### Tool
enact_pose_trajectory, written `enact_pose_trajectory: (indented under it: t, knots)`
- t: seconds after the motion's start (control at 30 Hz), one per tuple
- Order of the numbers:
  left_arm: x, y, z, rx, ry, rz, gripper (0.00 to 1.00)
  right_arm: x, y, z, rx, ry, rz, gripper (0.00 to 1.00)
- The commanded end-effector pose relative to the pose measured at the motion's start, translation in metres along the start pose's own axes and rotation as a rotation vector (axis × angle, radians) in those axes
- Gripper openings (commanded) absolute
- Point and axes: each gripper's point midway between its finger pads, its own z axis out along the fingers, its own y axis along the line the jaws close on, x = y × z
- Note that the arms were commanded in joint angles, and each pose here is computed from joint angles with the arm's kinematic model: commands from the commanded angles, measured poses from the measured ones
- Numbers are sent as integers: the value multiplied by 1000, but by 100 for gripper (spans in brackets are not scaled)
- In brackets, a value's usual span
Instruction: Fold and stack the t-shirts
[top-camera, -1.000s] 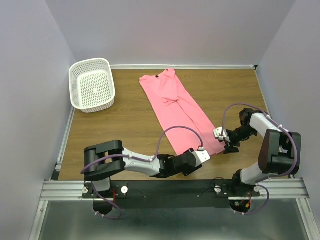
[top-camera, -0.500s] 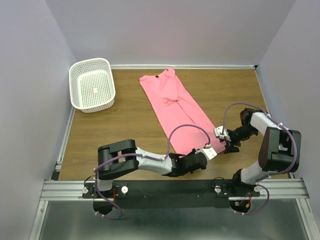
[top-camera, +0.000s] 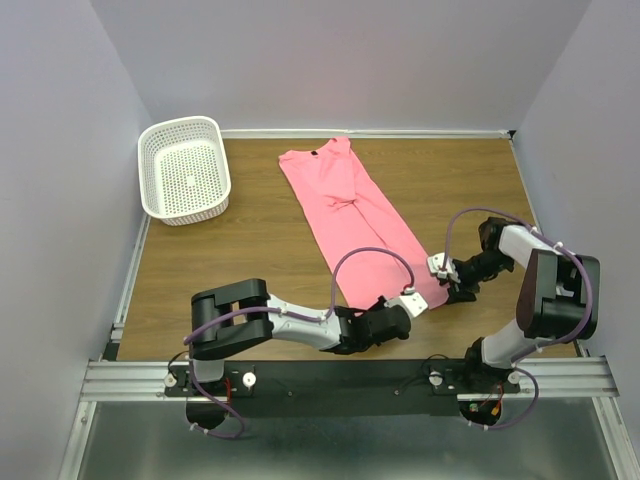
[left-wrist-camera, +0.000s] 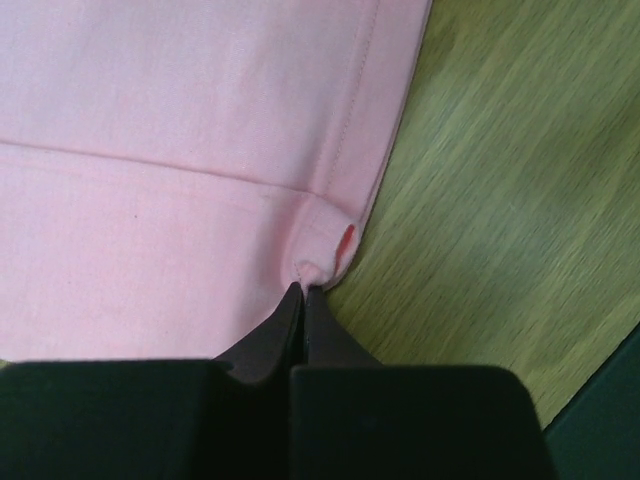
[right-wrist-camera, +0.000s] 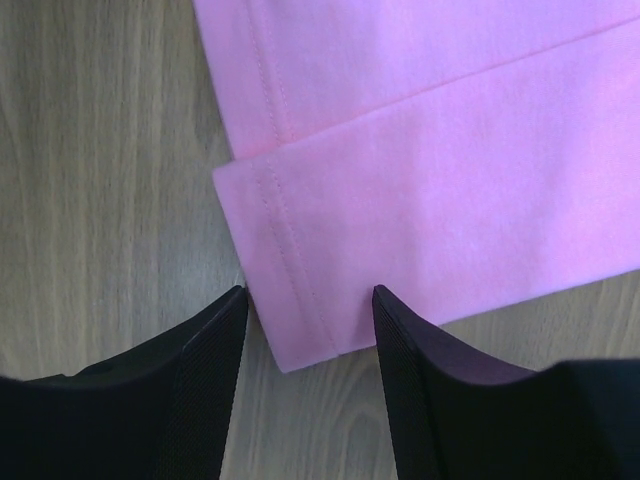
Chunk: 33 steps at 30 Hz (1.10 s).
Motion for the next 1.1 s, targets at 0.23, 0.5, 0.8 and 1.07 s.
enact_pose_trajectory:
  t: [0.23, 0.5, 0.8, 1.07]
  knots:
    - [26, -15, -9, 126, 58, 38, 0, 22, -1, 22, -10, 67, -195, 35]
    - [12, -13, -21, 218, -31, -4, 0, -15, -6, 8, -25, -80, -163, 2]
    - [-51, 56, -41, 253, -229, -134, 0, -79, -68, -28, 18, -294, -67, 0]
    - [-74, 179, -23, 123, -256, -236, 0, -131, -190, -18, 110, -313, 103, 1]
